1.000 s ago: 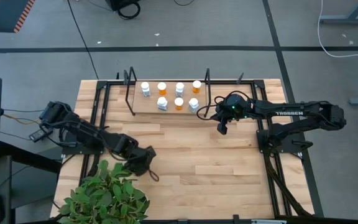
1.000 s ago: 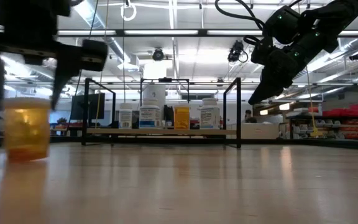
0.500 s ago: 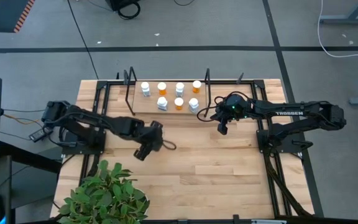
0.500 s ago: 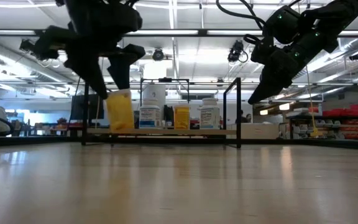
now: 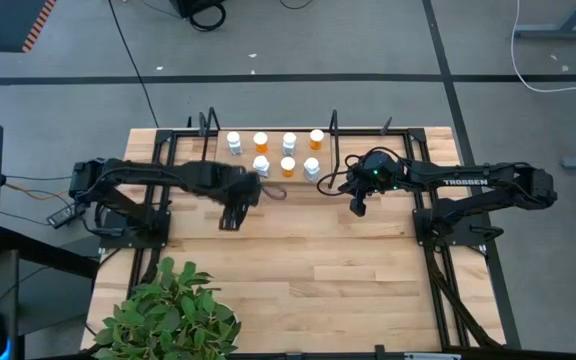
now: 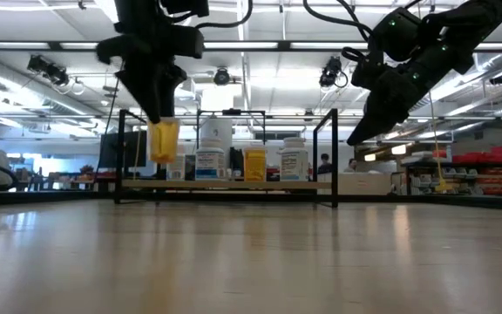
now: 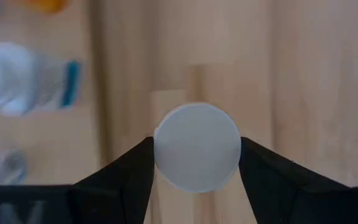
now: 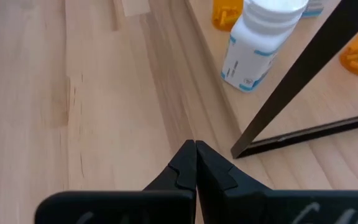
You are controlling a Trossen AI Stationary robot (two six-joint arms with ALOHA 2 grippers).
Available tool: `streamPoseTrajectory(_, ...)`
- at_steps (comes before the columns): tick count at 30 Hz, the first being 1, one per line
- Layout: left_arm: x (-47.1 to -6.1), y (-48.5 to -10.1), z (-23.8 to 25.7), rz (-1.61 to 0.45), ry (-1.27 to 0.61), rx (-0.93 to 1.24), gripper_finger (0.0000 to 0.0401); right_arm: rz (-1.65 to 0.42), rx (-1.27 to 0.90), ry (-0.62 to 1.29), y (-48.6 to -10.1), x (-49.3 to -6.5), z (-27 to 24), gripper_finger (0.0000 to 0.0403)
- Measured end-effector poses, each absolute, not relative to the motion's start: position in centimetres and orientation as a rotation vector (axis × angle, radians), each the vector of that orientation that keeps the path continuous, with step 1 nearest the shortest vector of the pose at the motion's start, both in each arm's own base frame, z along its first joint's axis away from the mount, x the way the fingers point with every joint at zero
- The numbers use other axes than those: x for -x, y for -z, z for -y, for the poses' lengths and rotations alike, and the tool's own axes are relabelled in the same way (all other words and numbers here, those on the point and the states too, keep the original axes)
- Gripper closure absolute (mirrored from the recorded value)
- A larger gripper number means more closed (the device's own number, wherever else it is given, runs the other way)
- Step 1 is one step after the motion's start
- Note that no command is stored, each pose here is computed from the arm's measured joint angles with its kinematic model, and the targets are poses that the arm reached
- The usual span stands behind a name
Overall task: Pick and place medicine bottles onto shelf by color
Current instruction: Put the orange pill bottle on the shelf
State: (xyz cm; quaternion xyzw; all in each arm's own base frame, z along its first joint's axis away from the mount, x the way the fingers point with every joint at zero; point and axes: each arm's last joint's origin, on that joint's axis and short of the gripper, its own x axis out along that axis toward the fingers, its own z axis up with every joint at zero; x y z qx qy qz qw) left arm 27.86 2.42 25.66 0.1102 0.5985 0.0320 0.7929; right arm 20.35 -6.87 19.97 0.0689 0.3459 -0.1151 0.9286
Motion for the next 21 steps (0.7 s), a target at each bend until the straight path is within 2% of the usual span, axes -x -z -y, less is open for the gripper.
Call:
streamPoseTrajectory(6,-27.8,-27.4,-5.9,-1.253,-0.233,-0.091,0.0186,-0.687,-0.144,0.24,-20.1,-20.5,6.9,0.0397)
streamPoseTrajectory(10,-26.9,-27.2,-8.3,-1.269,-0.347,0.021,0.0182,-0.688,-0.154,0.242,-20.1,-20.5,6.9,0.0397)
streamPoseTrajectory(21,-25.3,-27.0,-12.5,-1.275,-0.481,0.126,0.0174,-0.689,-0.158,0.244,-20.1,-20.5,6.9,0.0397)
